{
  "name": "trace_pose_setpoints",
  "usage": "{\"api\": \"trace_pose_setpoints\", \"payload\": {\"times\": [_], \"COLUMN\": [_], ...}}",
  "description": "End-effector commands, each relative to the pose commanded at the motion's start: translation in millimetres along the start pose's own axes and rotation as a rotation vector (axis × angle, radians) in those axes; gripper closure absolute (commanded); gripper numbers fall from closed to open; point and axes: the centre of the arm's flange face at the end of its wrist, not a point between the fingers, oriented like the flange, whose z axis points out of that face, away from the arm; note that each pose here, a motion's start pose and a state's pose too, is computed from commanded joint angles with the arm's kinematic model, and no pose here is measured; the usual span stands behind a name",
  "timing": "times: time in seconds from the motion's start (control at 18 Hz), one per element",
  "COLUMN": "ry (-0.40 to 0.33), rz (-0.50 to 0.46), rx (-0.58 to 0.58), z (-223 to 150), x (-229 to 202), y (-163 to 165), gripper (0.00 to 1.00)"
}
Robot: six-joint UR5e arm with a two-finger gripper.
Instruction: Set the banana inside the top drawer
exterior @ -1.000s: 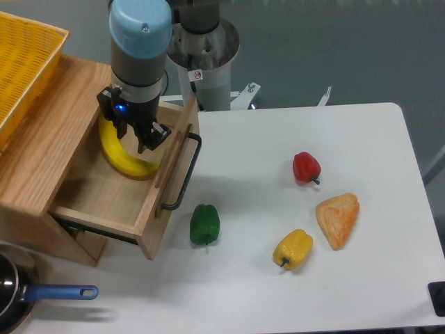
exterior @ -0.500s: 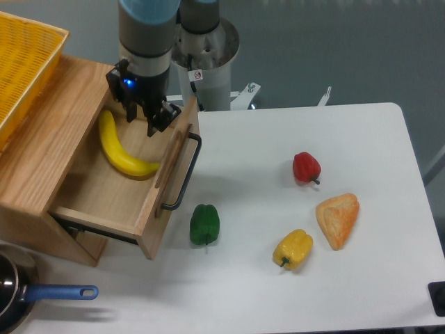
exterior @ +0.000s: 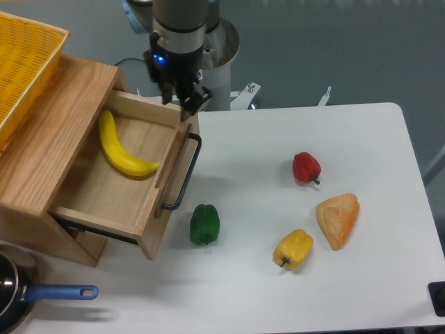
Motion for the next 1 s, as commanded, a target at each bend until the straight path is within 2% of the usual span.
{"api": "trace_pose_setpoints", "payload": {"times": [0.28, 0.44, 0.5, 0.67, 0.78, 0.94, 1.0], "ry": [0.008, 0.016, 0.019, 0.004, 0.009, -0.003, -0.005], "rz": [0.064, 0.101, 0.118, 0.119, 0.111, 0.068, 0.07], "rx": [-0.004, -0.007, -0.031, -0.082, -0.086, -0.081, -0.081], "z": [6, 20, 37, 58, 63, 59, 58], "x": [-24, -40, -53, -68, -72, -72, -72], "y": [27, 31, 40, 44, 44, 44, 43], "gripper": [0.46, 0.46, 0.45, 0.42, 0.28, 0.24, 0.16]}}
